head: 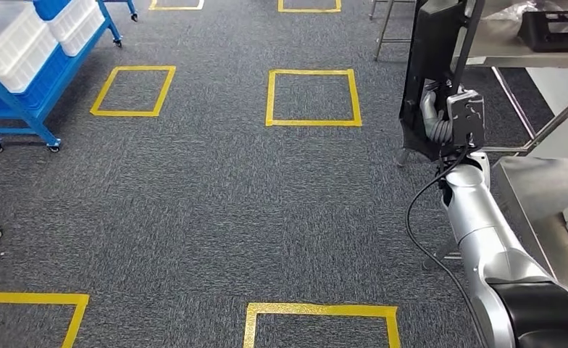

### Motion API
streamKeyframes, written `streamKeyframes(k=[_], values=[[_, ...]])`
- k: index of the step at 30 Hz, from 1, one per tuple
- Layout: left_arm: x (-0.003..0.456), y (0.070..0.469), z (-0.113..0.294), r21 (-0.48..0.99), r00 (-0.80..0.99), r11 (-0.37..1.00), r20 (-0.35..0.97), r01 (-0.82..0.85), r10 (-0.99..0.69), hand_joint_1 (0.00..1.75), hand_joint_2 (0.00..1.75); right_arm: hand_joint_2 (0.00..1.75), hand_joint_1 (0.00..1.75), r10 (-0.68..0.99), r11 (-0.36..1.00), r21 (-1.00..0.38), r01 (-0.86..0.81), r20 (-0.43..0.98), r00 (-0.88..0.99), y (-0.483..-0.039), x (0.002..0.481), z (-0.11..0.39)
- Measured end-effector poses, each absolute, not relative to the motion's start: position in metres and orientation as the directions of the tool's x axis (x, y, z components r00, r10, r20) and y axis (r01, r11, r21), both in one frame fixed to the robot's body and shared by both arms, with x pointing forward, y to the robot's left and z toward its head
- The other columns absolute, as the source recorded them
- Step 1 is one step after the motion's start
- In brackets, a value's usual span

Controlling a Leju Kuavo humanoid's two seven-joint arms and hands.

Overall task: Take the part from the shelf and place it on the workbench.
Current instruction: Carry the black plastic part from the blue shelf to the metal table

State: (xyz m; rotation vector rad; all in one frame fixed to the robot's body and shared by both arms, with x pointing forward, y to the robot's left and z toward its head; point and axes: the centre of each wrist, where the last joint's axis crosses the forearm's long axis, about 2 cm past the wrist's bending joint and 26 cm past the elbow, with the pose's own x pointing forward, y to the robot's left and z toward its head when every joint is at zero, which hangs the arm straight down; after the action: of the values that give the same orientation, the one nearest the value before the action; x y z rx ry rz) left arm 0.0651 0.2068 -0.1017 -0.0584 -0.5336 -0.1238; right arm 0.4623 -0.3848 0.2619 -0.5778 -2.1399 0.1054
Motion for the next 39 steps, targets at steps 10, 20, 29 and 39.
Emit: streamKeyframes(k=[10, 20, 29, 39], values=[[0.055, 0.208, -0.103, -0.027, 0.857, 0.99, 0.505, 0.138, -0.106, 0.0, 1.75, 1.75, 1.75, 0.448, 0.887, -0.296, 0.355, 0.74, -0.503, -0.382, 0.455, 0.256], [0.049, 0.21, -0.105, -0.023, 0.874, 0.995, 0.48, 0.097, -0.075, 0.0, 1.75, 1.75, 1.75, 0.452, 0.887, -0.315, 0.338, 0.742, -0.495, -0.372, 0.459, 0.254], [0.05, 0.212, -0.105, -0.005, 0.879, 0.999, 0.477, 0.039, -0.032, 0.0, 1.75, 1.75, 1.75, 0.646, 0.76, -0.463, 0.456, 0.618, -0.449, -0.346, 0.487, 0.303], [0.045, 0.212, -0.105, -0.006, 0.884, 1.0, 0.468, 0.014, -0.01, 0.0, 1.75, 1.75, 1.75, 0.827, 0.563, -0.62, 0.546, 0.428, -0.365, -0.322, 0.499, 0.338]])
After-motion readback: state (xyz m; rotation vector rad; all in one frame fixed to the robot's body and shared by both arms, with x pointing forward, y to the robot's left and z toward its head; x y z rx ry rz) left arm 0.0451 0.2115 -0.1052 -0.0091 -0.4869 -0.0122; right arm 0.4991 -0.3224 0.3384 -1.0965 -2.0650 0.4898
